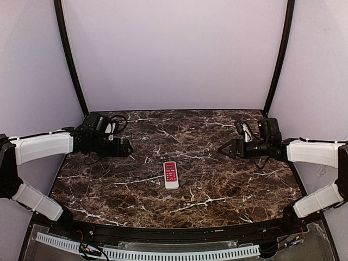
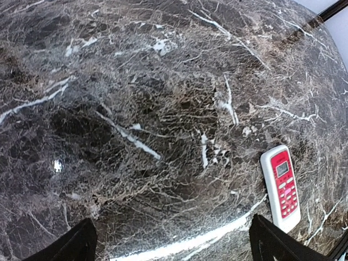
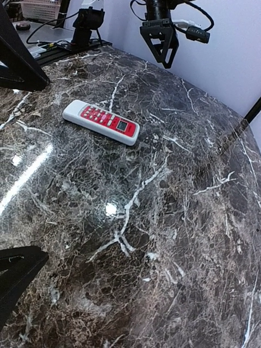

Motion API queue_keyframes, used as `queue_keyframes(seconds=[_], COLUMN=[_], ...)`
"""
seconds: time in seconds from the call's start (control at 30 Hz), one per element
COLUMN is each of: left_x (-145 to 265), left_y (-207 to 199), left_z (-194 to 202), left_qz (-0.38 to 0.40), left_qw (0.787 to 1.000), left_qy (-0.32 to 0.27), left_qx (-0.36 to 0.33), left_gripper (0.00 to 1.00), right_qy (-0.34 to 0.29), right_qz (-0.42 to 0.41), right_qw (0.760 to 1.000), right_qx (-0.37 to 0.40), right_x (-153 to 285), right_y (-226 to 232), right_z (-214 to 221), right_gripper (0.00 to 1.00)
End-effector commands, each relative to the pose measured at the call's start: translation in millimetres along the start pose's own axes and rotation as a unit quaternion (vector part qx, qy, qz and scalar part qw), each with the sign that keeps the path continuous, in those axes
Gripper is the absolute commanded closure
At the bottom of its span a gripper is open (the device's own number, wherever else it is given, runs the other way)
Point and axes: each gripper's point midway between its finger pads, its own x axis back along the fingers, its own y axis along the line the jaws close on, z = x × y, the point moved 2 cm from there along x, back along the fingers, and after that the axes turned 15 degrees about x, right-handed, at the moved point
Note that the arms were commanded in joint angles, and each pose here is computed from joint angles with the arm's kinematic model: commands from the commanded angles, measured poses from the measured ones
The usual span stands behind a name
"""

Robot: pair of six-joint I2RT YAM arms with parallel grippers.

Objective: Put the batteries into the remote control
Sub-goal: Reset both arms

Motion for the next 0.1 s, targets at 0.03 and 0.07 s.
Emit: queue_keyframes(seconds=[0.03,0.07], left_x=[-6.0,-6.0], left_y=[6.9,6.3], left_z=[-1.7,-3.9], left_qz=[-0.006,-0.007], left_qw=[1.0,1.0], left_qy=[-0.014,-0.016], left_qx=[0.014,0.012], left_gripper=[0.02,0.01], right_qy=[-0.012,-0.011], right_qz=[0.019,0.019], right_qw=[1.0,1.0], right_qx=[0.007,0.007], right_x=[-3.5,-4.0], right_y=[-7.4,-7.7], right_z=[1.1,1.0], right_gripper=[0.01,0.01])
